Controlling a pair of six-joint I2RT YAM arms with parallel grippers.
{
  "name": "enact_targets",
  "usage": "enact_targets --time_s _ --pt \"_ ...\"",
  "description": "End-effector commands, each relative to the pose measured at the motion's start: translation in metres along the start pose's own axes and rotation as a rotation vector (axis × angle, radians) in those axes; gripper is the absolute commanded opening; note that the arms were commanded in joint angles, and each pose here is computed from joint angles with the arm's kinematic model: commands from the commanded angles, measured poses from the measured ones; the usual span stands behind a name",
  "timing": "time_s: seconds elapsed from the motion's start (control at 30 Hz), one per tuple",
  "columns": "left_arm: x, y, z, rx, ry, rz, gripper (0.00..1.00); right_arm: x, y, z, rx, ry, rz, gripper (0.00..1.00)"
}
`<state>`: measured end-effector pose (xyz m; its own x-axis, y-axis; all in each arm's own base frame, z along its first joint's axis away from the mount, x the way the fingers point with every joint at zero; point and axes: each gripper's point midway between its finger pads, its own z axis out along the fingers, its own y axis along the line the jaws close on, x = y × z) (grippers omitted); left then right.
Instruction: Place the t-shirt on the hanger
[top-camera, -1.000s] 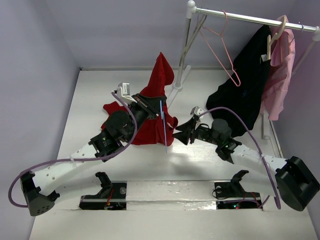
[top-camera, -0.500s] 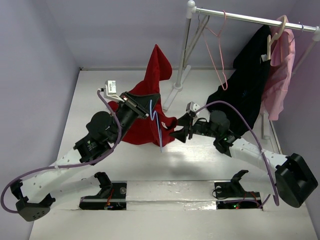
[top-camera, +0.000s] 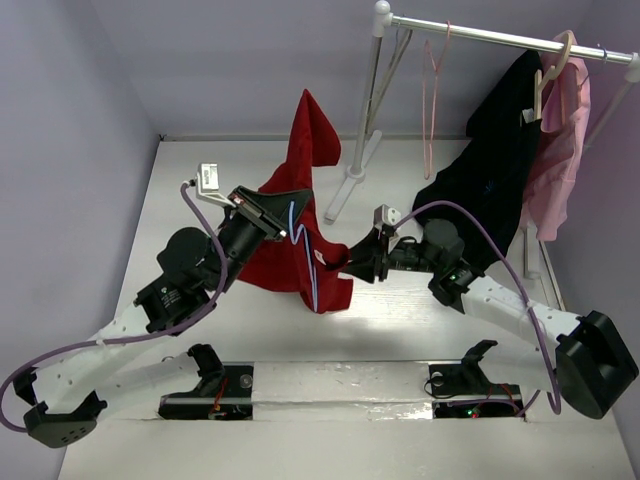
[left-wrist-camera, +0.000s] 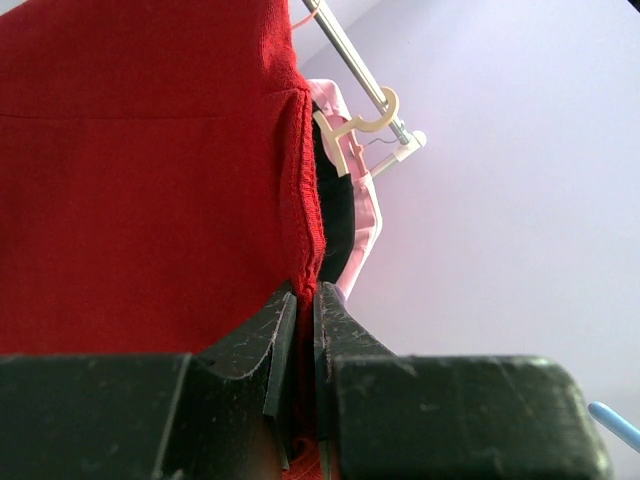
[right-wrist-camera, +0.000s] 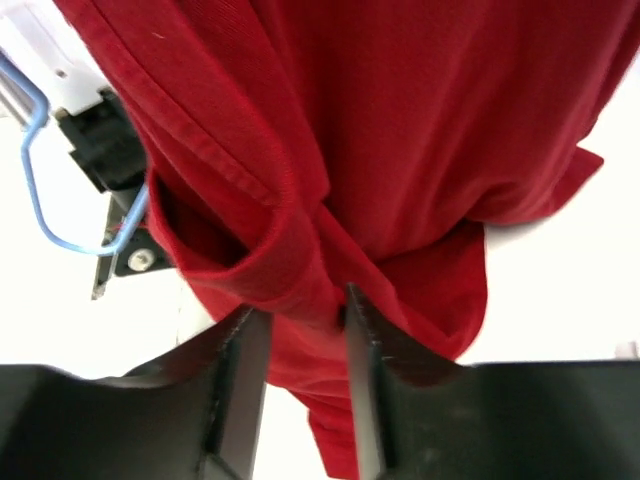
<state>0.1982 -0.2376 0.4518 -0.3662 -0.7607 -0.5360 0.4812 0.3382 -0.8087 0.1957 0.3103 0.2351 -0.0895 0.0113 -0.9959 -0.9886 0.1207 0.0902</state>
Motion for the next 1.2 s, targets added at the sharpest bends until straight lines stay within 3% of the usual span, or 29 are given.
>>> enact_targets --time_s 0.0,0.1,0.13,0.3,0.73,1.17 --pt "-0.023 -0.037 0.003 0.121 -0.069 -0.053 0.00 -0.019 0.014 0.005 -0.060 -0.069 -0.044 0.31" --pt "-0.020 -0.038 0.009 0.126 -0.072 -0.050 0.00 -0.016 0.024 0.011 -0.074 -0.063 -0.026 0.02" --pt "-0.022 -0.036 0.010 0.123 -0.087 -0.054 0.00 -0.014 0.024 0.013 -0.064 -0.056 -0.024 0.01" --pt "-0.031 -0.039 0.017 0.139 -0.156 -0.072 0.00 0.014 0.041 0.023 -0.001 -0.007 0.020 0.00" --pt "-0.043 -0.047 0.048 0.186 -0.263 -0.135 0.00 0.056 0.014 -0.002 0.483 -0.044 0.123 0.00" --pt "-0.043 -0.029 0.076 0.170 -0.358 -0.246 0.00 0.096 0.009 0.002 0.722 0.042 0.169 0.00"
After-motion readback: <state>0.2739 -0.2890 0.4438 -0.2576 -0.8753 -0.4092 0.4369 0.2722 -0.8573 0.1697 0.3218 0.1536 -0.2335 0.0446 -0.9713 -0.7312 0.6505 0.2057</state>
